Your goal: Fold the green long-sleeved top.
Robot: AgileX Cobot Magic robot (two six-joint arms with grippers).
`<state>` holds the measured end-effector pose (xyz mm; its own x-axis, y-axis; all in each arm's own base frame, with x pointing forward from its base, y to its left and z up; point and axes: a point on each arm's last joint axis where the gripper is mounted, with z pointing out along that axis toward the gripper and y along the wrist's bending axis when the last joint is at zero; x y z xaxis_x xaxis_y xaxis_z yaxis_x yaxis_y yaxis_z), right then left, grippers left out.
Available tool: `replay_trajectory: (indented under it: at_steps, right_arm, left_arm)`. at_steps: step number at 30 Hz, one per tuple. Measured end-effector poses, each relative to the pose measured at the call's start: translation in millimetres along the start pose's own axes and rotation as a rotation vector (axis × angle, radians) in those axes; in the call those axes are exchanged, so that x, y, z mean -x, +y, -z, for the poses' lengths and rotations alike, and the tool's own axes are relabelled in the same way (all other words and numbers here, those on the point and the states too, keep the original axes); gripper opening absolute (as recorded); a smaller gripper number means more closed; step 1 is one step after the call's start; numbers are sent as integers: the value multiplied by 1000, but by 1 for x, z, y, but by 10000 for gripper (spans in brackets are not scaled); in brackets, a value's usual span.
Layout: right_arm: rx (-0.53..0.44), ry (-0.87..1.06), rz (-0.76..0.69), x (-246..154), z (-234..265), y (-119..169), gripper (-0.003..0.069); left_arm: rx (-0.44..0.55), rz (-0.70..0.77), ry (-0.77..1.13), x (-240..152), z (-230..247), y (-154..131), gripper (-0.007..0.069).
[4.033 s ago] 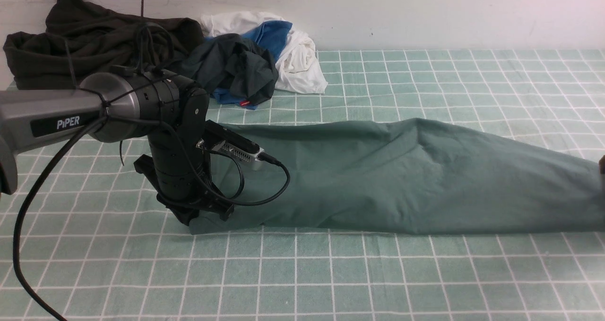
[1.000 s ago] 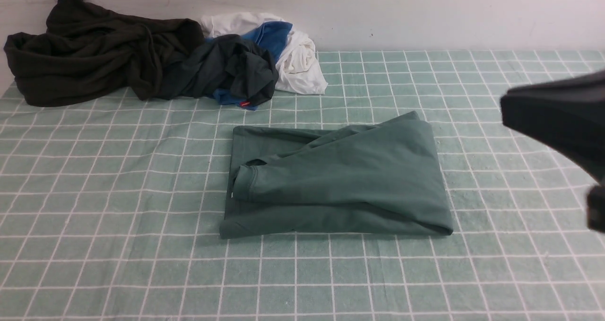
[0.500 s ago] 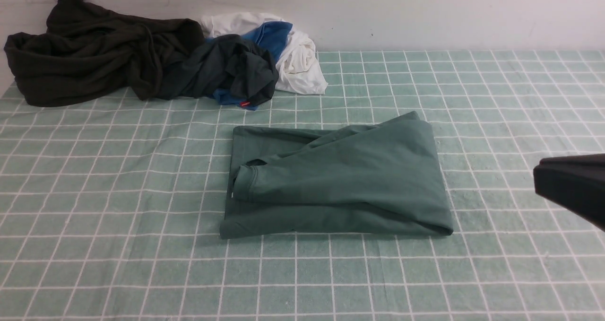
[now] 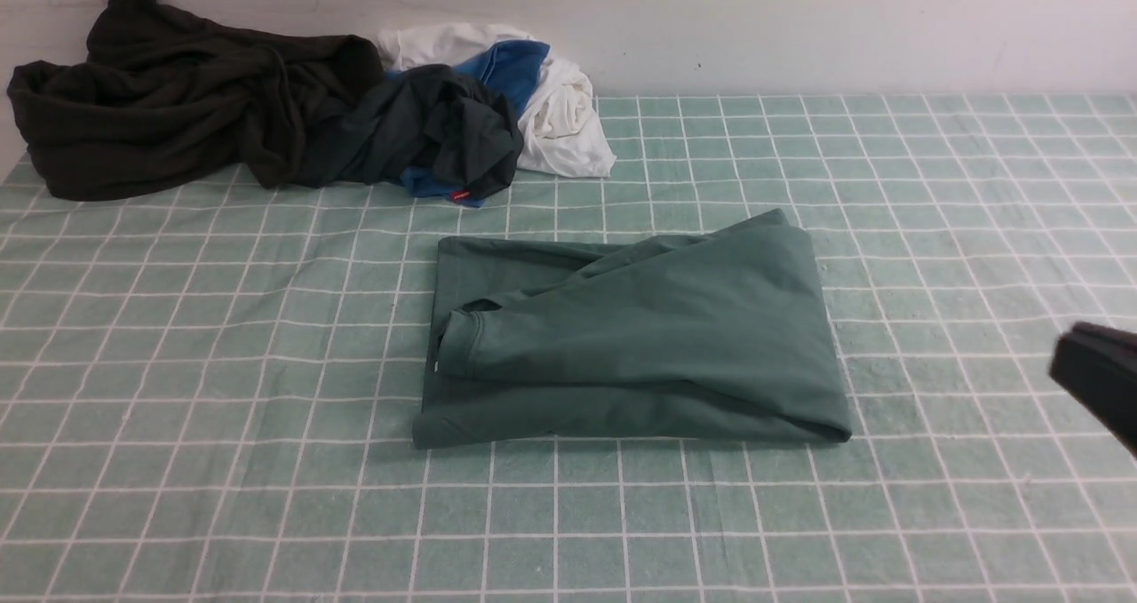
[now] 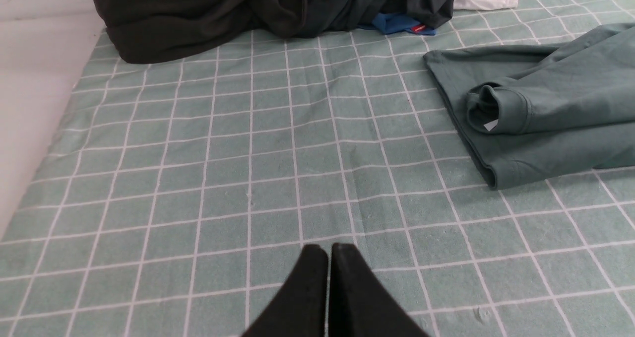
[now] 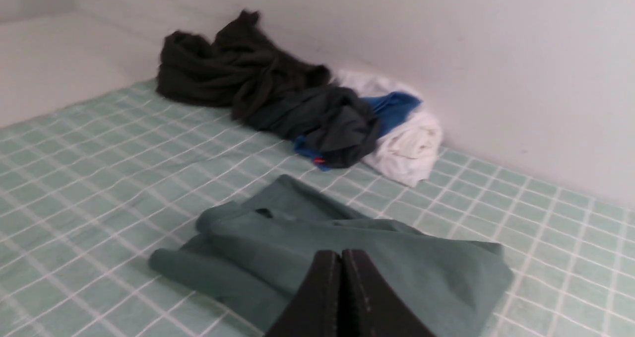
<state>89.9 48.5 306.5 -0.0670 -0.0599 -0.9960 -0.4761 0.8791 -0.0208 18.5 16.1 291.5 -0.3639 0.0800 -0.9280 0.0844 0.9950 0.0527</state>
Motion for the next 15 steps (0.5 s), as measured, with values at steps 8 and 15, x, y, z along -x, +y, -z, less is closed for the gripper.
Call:
replay_trajectory:
  at_steps: [8,15]
  right_arm:
    - [-430,-89,-114,-86,39,-24,-14]
    - [-560,-26,-166,-121,44,-28,-14]
  left_arm:
    - [0,0,0,0,0,0,-3]
    - [0,0,1,0,0,0,-3]
